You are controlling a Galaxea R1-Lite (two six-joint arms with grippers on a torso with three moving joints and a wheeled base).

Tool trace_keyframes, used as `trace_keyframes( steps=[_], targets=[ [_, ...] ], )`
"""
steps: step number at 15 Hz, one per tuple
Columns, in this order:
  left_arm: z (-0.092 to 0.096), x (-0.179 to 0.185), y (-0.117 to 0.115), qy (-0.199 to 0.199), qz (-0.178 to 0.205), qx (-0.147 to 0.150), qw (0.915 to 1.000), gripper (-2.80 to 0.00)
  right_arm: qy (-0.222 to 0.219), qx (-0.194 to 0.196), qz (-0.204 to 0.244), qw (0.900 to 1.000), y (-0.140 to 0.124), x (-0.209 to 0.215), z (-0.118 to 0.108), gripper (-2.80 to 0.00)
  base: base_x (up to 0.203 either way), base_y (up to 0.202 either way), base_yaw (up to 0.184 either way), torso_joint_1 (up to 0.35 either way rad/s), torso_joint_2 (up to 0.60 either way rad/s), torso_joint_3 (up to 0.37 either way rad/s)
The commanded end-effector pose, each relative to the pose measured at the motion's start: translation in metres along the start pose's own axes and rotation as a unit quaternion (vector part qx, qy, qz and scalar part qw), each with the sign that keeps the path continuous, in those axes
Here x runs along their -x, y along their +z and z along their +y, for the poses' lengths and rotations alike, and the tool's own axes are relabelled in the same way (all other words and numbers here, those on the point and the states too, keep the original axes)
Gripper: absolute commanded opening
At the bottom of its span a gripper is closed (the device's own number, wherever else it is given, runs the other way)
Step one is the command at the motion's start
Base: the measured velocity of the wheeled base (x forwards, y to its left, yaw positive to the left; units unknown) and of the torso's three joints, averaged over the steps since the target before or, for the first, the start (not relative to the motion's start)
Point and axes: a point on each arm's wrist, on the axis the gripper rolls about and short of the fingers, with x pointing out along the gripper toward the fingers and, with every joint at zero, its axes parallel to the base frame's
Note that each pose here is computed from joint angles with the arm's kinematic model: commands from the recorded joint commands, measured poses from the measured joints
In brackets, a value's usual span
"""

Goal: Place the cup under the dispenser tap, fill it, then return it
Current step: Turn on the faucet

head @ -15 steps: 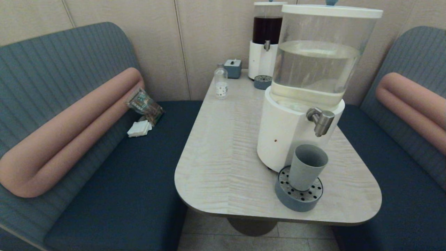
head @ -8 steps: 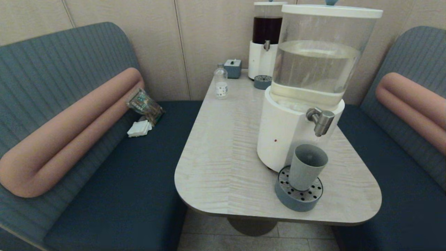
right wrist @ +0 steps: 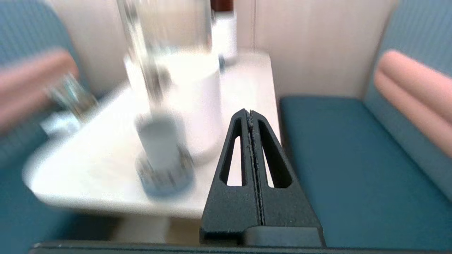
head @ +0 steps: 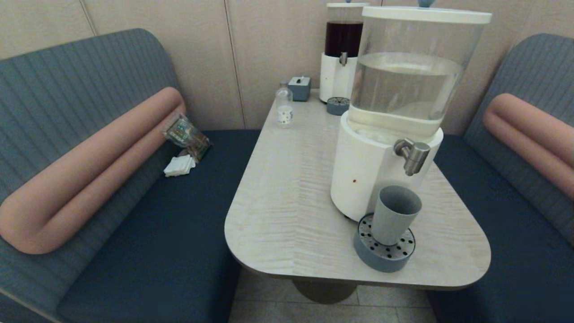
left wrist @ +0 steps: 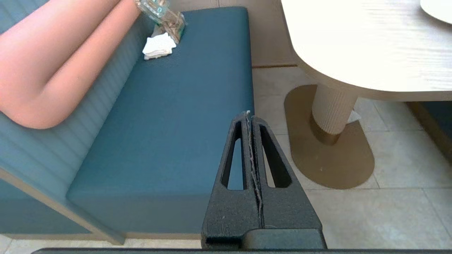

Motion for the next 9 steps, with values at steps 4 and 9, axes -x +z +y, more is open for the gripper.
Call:
trace_keyframes(
  steps=[4, 9],
  targets=[
    [0.0, 0.0, -0.001, 0.0, 0.002, 0.0, 1.0, -2.8, 0.001, -0.024, 0.064, 0.998, 0.119, -0.126, 0.01, -2.8, 0.0, 0.0, 0.0, 0.0, 0.0, 0.0],
    [0.0, 0.0, -0.001, 0.0, 0.002, 0.0, 1.0, -2.8, 0.019, -0.02, 0.299, 0.954, 0.11, -0.257, 0.024, -2.8, 0.0, 0.0, 0.0, 0.0, 0.0, 0.0]
  ],
)
